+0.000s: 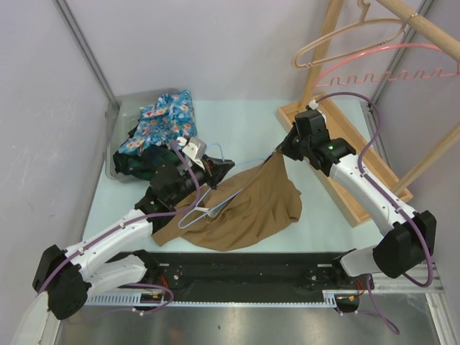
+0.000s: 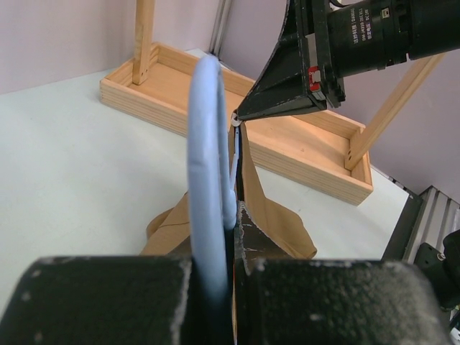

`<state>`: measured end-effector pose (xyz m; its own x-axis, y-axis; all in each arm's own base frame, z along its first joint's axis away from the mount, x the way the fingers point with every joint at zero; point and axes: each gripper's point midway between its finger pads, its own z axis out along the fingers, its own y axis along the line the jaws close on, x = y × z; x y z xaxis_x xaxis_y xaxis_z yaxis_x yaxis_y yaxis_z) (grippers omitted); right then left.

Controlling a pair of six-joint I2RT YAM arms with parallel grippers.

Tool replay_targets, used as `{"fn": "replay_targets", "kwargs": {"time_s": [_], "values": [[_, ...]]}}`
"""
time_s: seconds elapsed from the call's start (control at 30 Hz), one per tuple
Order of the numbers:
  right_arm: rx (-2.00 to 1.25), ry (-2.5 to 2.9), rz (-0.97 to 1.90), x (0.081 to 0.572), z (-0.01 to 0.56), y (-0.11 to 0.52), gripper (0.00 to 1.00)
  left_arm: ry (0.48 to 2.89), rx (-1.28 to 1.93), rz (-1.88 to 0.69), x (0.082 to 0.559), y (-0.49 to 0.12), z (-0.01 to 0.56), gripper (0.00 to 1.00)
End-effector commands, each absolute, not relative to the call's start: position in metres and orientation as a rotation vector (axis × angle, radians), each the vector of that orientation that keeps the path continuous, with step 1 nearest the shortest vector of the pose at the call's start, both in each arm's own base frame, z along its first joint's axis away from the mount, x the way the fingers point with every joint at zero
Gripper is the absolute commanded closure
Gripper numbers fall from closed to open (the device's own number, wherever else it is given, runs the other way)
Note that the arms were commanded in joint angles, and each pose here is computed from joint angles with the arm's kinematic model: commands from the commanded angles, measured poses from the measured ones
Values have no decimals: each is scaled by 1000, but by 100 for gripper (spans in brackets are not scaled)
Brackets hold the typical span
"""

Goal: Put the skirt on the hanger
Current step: Place skirt on hanger

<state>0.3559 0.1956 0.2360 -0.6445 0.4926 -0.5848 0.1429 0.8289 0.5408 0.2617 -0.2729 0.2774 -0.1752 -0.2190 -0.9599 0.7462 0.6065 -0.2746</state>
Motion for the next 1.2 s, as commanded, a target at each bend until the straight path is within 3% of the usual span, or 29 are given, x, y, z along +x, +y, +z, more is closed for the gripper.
{"fn": "replay_targets", "kwargs": {"time_s": [0.0,0.57,1.0,1.03,1.17], "values": [[384,2233,675,351,248,208,100,1457,433,-945,261,-274,296,100],[456,2346,335,327,198,155,100,1435,393,-870,262,-257,308,100],[589,2202,336,342,193,139,95,1479,349,-921,274,-271,292,100],[618,2169,345,346,196,135,94,1471,342,-932,274,-274,295,100],[559,2114,390,356,211,140,73,1494,313,-902,285,-278,292,100]]}}
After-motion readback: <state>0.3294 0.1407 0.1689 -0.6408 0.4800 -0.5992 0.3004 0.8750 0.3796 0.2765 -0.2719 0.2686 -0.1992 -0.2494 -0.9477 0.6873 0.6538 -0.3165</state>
